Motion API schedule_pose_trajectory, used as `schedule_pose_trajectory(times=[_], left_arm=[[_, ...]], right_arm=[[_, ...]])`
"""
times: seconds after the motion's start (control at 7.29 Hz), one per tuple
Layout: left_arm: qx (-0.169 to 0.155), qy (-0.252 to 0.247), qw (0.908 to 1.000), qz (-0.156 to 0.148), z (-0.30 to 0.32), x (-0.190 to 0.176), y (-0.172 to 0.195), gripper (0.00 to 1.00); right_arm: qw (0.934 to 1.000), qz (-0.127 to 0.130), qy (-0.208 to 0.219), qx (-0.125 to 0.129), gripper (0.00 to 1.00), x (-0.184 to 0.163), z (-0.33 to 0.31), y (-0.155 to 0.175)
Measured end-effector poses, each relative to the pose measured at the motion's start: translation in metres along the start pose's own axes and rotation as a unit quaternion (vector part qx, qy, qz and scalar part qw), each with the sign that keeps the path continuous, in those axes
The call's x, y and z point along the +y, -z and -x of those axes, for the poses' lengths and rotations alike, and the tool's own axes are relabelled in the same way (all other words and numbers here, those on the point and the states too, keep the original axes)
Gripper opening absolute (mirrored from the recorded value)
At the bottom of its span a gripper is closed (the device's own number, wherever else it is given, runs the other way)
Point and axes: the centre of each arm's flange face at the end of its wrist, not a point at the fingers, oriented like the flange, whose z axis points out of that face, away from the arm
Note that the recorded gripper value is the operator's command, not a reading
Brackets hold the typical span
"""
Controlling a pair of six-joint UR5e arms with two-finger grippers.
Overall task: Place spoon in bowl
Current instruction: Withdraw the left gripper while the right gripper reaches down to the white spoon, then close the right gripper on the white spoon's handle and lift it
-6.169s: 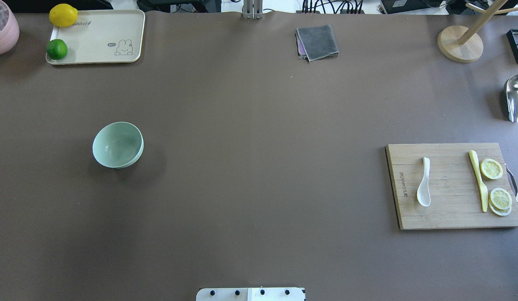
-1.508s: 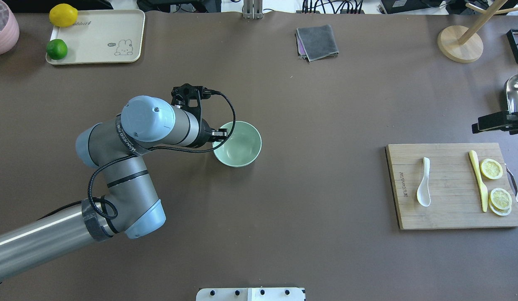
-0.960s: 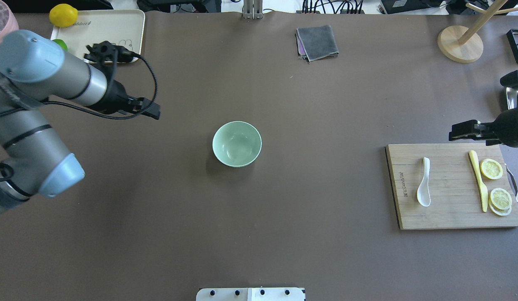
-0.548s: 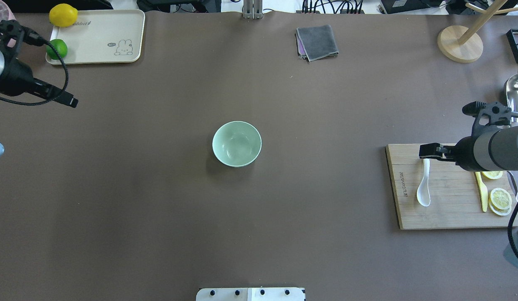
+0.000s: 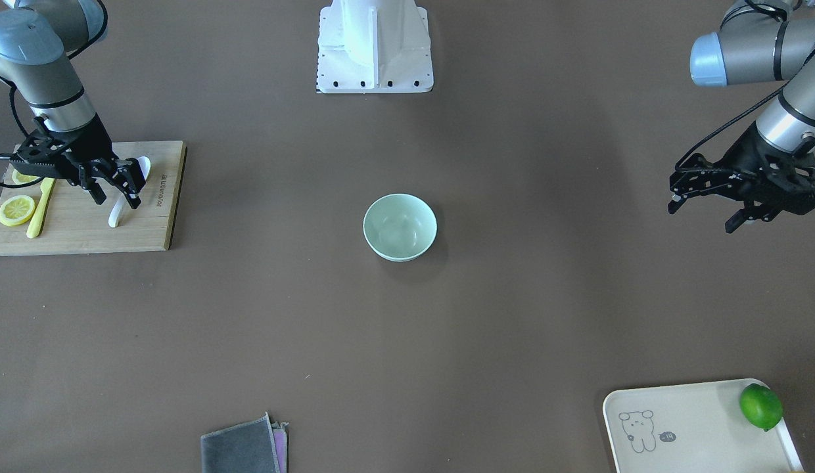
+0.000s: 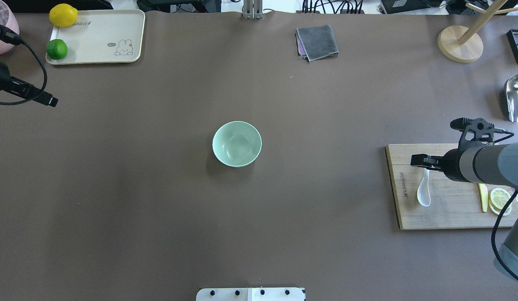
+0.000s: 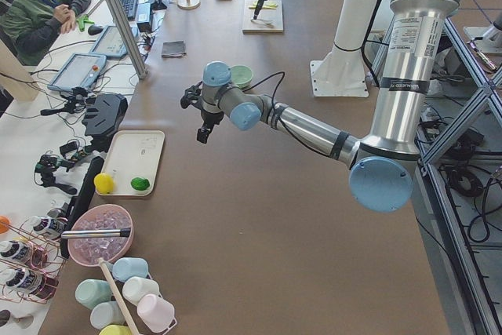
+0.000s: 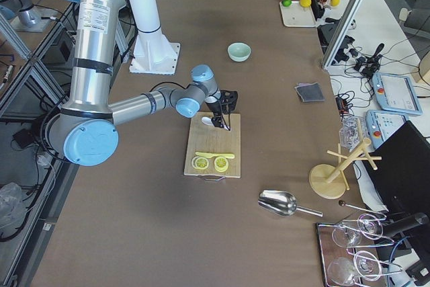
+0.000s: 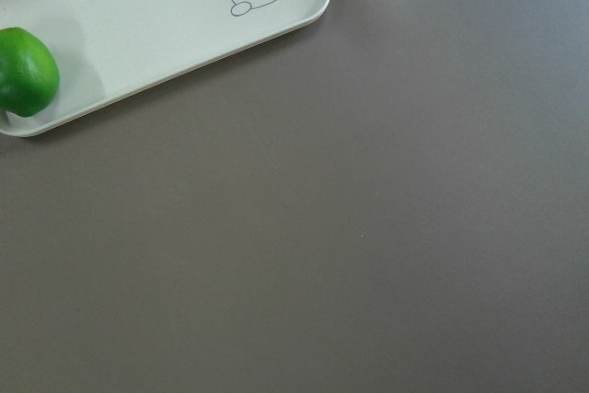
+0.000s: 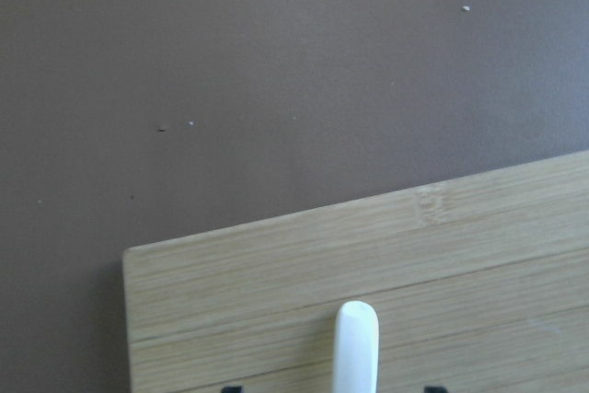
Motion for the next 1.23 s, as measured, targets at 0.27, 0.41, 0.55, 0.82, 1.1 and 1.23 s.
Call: schedule_pose_trajectory(times=[0.27, 0.41, 0.55, 0.82, 1.1, 1.23], left_arm=[[0.000, -0.001, 1.0000, 0.000, 0.000, 0.000, -0.001, 0.98], [0.001, -0.001, 1.0000, 0.000, -0.001, 0.000, 0.000, 0.98], [0.001, -0.001, 1.0000, 0.000, -0.002, -0.001, 0.000, 0.98], [0.002, 0.001, 1.0000, -0.001, -0.003, -0.001, 0.001, 0.98], [0.002, 0.002, 1.0000, -0.002, -0.003, -0.001, 0.001, 0.98], [0.002, 0.002, 1.0000, -0.002, -0.003, -0.002, 0.001, 0.98]], right_arm=[[1.0000, -0.004, -0.007, 0.006, 0.54, 0.004, -0.001, -0.006], [0.9999, -0.003, -0.008, 0.006, 0.46, 0.006, -0.001, -0.007], [0.9999, -0.003, -0.009, 0.006, 0.16, 0.008, 0.000, -0.008], [0.9998, -0.001, -0.019, 0.005, 0.00, 0.010, 0.002, -0.007], [0.9994, -0.001, -0.033, -0.005, 0.00, 0.011, 0.012, 0.002], [0.9987, -0.001, -0.049, -0.013, 0.00, 0.010, 0.026, 0.016]])
